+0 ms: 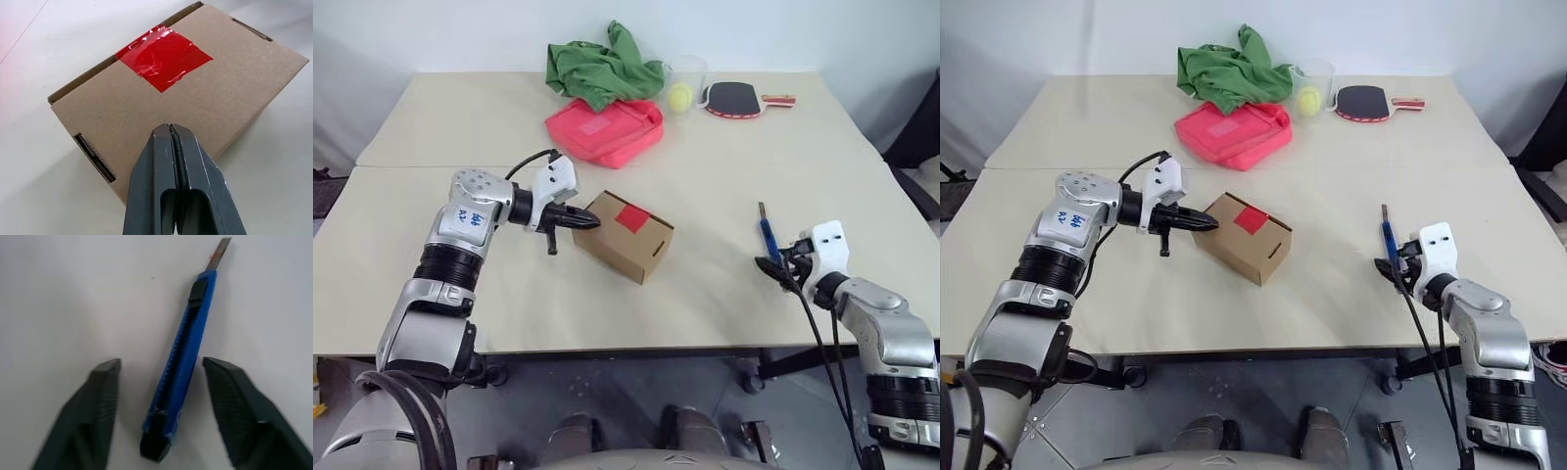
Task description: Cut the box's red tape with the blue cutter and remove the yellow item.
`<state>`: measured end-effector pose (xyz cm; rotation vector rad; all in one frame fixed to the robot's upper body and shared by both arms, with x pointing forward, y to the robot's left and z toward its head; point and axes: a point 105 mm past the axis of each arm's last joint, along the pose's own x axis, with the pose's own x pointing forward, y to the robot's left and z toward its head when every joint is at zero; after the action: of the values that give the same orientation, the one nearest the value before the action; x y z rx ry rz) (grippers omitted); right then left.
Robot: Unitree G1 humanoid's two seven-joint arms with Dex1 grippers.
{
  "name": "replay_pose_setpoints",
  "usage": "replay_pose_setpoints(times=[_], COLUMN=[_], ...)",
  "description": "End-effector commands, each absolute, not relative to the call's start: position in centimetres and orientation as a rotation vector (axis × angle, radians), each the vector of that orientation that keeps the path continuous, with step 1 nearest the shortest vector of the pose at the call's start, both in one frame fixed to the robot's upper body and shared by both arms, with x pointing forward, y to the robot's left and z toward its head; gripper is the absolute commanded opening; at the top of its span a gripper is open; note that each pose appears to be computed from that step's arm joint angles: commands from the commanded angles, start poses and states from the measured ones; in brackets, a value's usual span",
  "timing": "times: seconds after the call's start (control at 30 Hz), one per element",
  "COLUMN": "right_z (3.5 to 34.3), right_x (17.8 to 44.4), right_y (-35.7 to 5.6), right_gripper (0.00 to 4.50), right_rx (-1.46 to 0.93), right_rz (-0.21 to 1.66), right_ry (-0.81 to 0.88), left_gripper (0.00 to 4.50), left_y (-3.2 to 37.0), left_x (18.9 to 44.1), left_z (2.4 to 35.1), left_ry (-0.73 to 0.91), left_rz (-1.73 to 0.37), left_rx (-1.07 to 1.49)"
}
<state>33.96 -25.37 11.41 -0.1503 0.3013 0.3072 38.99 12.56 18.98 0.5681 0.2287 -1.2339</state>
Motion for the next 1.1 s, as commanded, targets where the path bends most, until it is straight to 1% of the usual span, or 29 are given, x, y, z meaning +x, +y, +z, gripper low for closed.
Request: replay_pose_setpoints(times=[0.03, 0.07, 0.17, 0.3, 0.4, 0.43, 0.47, 0.57, 0.63, 0.67, 0.83, 0.87, 1.03, 1.1], right_z=[14.9, 15.5, 17.3, 20.6, 21.6, 21.7, 21.9, 22.2, 22.2, 22.2, 21.9, 21.8, 21.4, 20.8], right_x=[33.1, 32.9, 32.5, 32.2, 32.6, 32.7, 32.8, 33.7, 34.5, 34.9, 37.0, 37.3, 39.4, 40.4], right_y=[-25.0, -24.9, -24.3, -22.5, -21.6, -21.4, -21.2, -21.5, -21.7, -21.7, -20.8, -20.6, -19.6, -18.8], right_gripper=[4.31, 4.44, 4.44, 4.44, 4.44, 4.07, 3.93, 3.03, 2.30, 2.05, 0.25, 0.02, 0.02, 0.02], right_rx=[-0.250, -0.274, -0.332, -0.388, -0.405, -0.408, -0.418, -0.449, -0.476, -0.486, -0.531, -0.534, -0.556, -0.557], right_rz=[0.364, 0.374, 0.415, 0.511, 0.555, 0.569, 0.589, 0.577, 0.577, 0.583, 0.636, 0.645, 0.695, 0.727], right_ry=[0.209, 0.195, 0.162, 0.102, 0.116, 0.129, 0.131, 0.144, 0.156, 0.160, 0.170, 0.170, 0.168, 0.175], left_gripper=[0.00, 0.00, 0.00, 0.00, 0.00, 0.00, 0.00, 0.00, 0.00, 0.00, 0.00, 0.00, 0.00, 0.00], left_y=[12.9, 12.9, 13.0, 13.1, 13.3, 13.5, 13.7, 14.5, 15.2, 15.6, 17.3, 17.5, 19.2, 19.7], left_x=[38.7, 38.7, 38.6, 38.7, 38.7, 38.7, 38.7, 38.6, 38.3, 38.0, 36.0, 35.7, 33.0, 31.7], left_z=[18.1, 18.2, 18.4, 19.3, 20.1, 20.4, 20.6, 21.2, 21.5, 21.6, 22.4, 22.5, 21.5, 20.2], left_ry=[0.262, 0.260, 0.254, 0.222, 0.187, 0.178, 0.170, 0.149, 0.138, 0.133, 0.124, 0.130, 0.225, 0.285], left_rz=[-1.243, -1.242, -1.240, -1.238, -1.229, -1.222, -1.215, -1.180, -1.157, -1.143, -1.083, -1.075, -1.025, -1.010], left_rx=[0.575, 0.575, 0.572, 0.548, 0.508, 0.494, 0.482, 0.461, 0.440, 0.430, 0.342, 0.330, 0.262, 0.230])
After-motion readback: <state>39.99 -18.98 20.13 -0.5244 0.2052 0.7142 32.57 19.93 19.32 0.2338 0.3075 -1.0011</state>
